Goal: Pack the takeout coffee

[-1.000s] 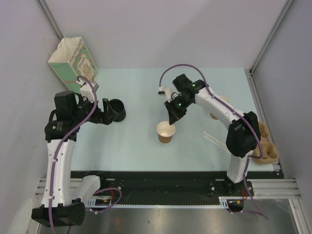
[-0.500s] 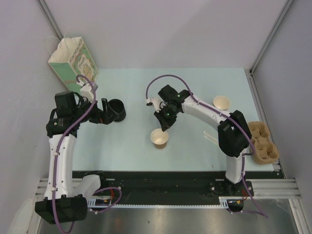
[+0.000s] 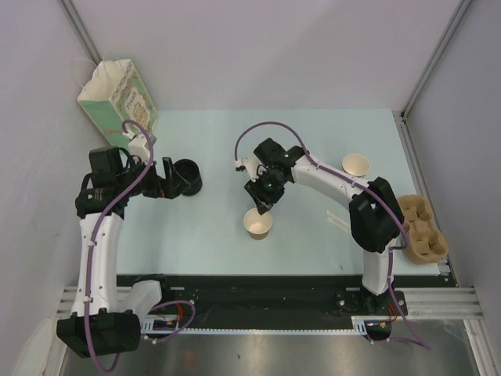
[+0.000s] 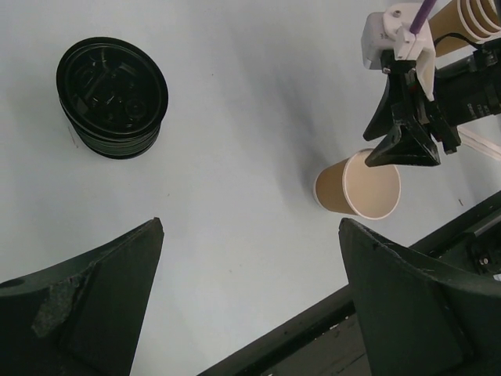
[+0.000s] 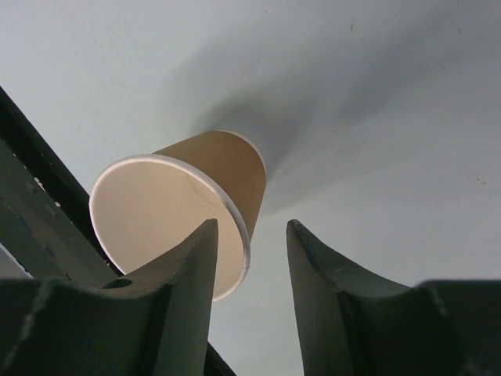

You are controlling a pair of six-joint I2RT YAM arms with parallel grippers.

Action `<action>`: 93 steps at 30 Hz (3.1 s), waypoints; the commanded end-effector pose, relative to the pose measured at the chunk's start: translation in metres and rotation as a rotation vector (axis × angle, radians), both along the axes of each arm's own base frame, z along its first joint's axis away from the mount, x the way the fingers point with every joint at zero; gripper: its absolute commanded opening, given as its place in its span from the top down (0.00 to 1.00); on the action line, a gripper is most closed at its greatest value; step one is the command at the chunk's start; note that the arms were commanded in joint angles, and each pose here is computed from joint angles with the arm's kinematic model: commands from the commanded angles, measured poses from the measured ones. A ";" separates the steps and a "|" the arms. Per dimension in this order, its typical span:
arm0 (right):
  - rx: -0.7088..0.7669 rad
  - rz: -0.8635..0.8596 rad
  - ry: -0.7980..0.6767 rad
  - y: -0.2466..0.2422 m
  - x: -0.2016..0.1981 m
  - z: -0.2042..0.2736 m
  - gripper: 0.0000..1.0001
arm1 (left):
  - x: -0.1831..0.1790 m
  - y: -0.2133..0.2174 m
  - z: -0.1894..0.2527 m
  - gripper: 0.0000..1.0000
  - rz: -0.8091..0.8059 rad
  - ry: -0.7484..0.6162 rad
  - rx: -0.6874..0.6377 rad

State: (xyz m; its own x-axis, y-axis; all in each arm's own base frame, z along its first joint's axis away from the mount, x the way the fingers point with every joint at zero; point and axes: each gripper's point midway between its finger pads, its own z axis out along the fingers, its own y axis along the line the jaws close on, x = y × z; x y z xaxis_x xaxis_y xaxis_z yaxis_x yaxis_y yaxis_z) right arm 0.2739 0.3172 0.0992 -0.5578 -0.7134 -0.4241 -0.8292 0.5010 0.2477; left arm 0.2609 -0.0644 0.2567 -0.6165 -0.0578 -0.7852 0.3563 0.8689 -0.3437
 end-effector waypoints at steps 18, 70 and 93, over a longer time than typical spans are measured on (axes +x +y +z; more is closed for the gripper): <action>0.172 -0.133 -0.116 -0.032 0.047 0.092 0.32 | 0.096 0.074 -0.021 0.41 0.192 0.097 0.276; 0.173 -0.163 -0.040 -0.042 0.051 0.073 0.33 | 0.146 0.048 -0.106 0.94 0.152 0.284 0.258; 0.422 -0.152 -0.081 -0.067 0.061 0.159 0.33 | 0.083 -0.008 0.030 1.00 -0.113 -0.117 0.104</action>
